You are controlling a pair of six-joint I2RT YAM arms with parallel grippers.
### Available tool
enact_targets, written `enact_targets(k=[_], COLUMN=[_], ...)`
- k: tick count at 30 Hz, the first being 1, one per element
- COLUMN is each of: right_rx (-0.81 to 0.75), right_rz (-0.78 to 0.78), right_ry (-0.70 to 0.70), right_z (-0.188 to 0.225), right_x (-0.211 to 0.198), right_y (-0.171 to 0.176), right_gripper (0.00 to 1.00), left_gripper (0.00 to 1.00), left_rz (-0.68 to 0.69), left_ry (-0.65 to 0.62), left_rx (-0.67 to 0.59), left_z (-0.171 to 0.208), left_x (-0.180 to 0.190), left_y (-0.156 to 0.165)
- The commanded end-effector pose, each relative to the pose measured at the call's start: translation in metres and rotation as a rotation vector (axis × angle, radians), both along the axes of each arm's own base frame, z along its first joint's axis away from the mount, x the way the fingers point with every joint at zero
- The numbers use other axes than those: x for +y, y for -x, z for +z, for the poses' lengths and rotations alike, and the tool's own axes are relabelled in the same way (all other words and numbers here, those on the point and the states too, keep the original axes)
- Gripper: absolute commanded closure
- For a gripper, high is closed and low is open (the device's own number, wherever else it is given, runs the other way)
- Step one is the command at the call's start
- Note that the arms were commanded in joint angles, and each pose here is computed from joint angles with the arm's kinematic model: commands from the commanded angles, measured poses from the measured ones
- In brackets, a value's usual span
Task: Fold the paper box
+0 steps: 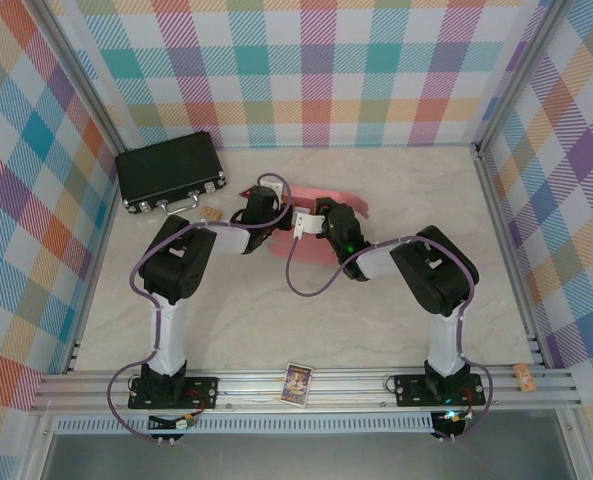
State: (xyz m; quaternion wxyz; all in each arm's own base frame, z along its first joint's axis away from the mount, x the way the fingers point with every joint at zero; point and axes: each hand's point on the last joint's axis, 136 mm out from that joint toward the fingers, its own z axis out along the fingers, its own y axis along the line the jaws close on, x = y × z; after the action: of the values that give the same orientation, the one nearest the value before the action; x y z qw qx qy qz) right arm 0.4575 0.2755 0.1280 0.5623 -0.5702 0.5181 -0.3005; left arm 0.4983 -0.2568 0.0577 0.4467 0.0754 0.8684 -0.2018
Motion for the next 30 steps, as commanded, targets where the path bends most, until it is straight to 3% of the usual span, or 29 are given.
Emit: enact_targets(k=[1, 10, 14, 23, 30], right_rx=[0.024, -0.003, 0.036, 0.367, 0.634], right_rz=[0.011, -0.015, -0.02, -0.042, -0.191], right_ry=[-0.034, -0.107, -0.182, -0.495, -0.787], right_z=[-0.006, 0.014, 0.029, 0.065, 0.073], right_x=[0.007, 0.002, 0.0, -0.009, -0.055], right_y=[0.005, 0.018, 0.033, 0.076, 0.057], right_gripper=[0.87, 0.42, 0.33, 0.28, 0.29], left_gripper=[0.96, 0.97, 0.98, 0.98, 0.97], left_rz=[0.0, 0.06, 0.084, 0.116, 0.107], left_ry=[-0.012, -0.105, -0.145, -0.217, -0.266], left_rx=[-0.026, -0.025, -0.016, 0.01, 0.022], left_z=[0.018, 0.018, 0.015, 0.017, 0.023], left_x=[0.002, 0.027, 0.038, 0.056, 0.061], left_y=[0.009, 0.023, 0.03, 0.051, 0.07])
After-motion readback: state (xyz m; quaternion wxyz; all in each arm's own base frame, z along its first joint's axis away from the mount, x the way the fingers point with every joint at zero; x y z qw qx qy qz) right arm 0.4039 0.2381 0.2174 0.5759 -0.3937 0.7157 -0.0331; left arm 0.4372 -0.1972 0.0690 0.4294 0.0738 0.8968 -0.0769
